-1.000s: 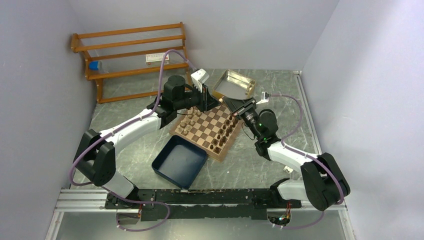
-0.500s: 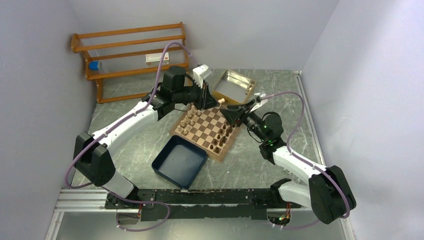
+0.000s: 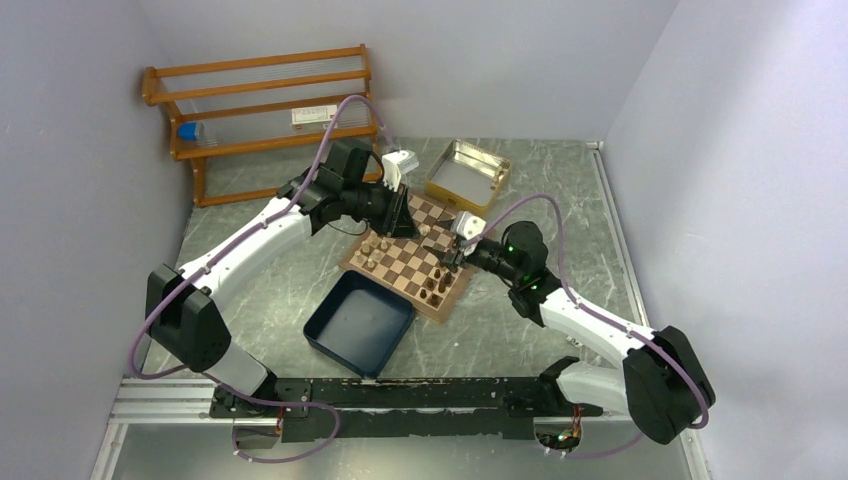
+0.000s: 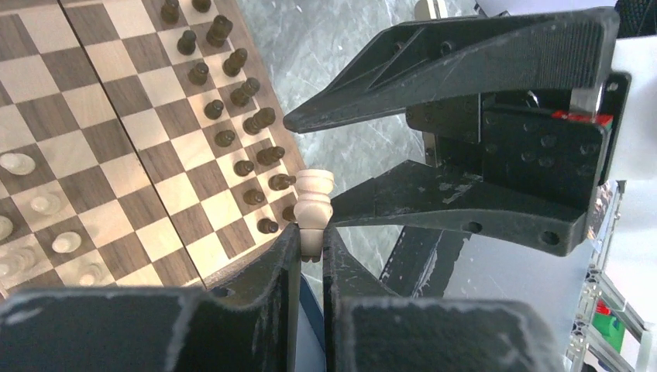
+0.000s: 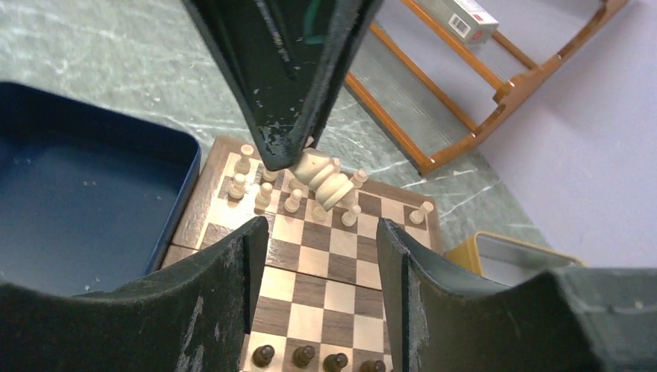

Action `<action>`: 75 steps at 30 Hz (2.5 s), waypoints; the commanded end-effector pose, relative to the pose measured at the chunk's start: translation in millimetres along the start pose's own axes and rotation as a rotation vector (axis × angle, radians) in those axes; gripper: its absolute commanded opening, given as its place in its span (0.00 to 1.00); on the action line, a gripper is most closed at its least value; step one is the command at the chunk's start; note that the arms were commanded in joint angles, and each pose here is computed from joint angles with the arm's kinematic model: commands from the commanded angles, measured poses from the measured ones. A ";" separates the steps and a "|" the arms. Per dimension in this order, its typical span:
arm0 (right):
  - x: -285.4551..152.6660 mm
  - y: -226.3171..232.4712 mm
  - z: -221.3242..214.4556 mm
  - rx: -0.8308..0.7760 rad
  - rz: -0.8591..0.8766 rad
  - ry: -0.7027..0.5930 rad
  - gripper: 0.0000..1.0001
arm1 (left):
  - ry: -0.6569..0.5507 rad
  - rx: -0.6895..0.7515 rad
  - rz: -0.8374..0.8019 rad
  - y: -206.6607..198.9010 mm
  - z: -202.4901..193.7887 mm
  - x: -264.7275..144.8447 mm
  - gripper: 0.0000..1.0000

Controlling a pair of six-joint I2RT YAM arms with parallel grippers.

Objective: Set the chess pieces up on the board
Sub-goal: Place the chess piece on the chessboard.

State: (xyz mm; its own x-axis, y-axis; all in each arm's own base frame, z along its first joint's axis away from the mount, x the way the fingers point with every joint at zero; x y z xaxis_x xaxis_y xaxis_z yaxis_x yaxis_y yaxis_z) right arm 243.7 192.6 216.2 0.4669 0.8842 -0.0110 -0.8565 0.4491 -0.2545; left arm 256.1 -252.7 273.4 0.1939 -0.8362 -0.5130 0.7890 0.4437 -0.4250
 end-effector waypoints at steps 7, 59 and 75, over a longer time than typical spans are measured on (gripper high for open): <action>8.2 5.6 16.5 -0.246 0.064 -0.051 0.58 | 0.029 -0.016 -0.060 -6.0 1.6 -5.0 0.05; 6.1 33.0 12.9 0.676 -0.177 0.018 1.00 | -0.111 -0.038 0.452 77.3 66.1 2.9 0.05; -38.8 6.9 9.9 0.652 -0.610 0.058 1.00 | 0.139 -0.074 0.665 168.7 50.8 78.1 0.05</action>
State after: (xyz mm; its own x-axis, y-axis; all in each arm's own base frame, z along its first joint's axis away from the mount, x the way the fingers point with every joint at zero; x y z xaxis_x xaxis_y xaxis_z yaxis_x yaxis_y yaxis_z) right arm 216.3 180.4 224.8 0.8039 0.5843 -0.1113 -0.5005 0.7656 0.4043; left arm 426.0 -268.4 195.8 0.5145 -0.4006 -0.7582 0.5066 0.8554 -0.1081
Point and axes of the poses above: each gripper's point midway between its finger pads, its own x axis out along the fingers, its own y axis along the line the jaws close on, z = x × y, the point moved 8 cm from there along -x, back along the fingers, and after that the axes turned 5 degrees about x, right-handed, at the moved point
